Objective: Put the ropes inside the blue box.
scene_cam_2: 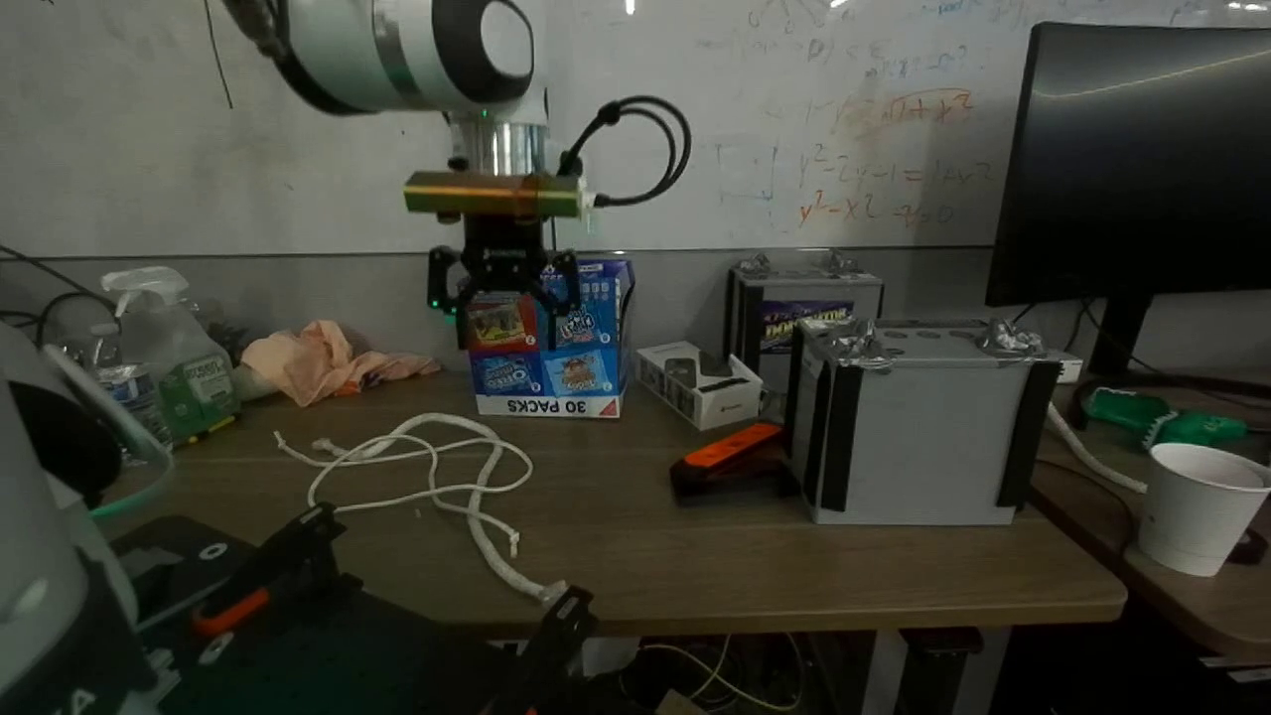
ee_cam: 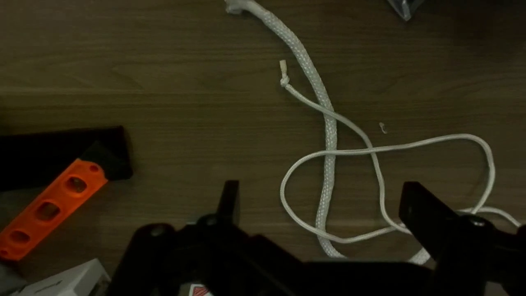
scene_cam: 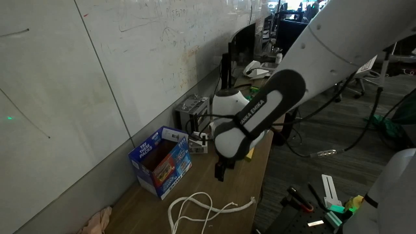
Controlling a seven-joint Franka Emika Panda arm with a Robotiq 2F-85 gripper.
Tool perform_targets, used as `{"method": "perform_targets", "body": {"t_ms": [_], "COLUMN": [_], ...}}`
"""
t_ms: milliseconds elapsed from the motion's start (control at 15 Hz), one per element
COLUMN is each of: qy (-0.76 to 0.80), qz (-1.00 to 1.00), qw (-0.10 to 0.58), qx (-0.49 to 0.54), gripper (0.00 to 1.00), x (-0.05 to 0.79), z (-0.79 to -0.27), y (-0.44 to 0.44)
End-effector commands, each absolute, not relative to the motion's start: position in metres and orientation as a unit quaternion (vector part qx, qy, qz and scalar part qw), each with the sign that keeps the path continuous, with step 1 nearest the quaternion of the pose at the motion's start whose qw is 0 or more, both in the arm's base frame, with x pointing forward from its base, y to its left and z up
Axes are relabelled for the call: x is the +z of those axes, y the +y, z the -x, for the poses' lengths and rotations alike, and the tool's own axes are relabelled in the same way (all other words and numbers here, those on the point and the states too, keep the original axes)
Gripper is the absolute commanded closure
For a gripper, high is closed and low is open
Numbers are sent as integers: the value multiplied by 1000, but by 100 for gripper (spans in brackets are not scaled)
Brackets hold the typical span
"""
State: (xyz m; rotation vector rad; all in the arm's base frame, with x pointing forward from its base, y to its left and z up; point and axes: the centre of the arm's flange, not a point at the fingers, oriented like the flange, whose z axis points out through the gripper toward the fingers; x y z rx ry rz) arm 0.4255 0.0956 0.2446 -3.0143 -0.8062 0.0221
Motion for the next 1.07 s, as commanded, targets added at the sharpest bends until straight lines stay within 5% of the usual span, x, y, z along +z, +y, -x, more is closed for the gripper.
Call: {"method": "perform_targets", "body": {"t_ms": [0, 1000], "qy": [-314, -342], "qz": [949, 940], "qw": [-8, -7], "qx": [1, 5], "gripper": [0, 0], "x": [194, 72], "z": [-444, -485], "y": [130, 175]}}
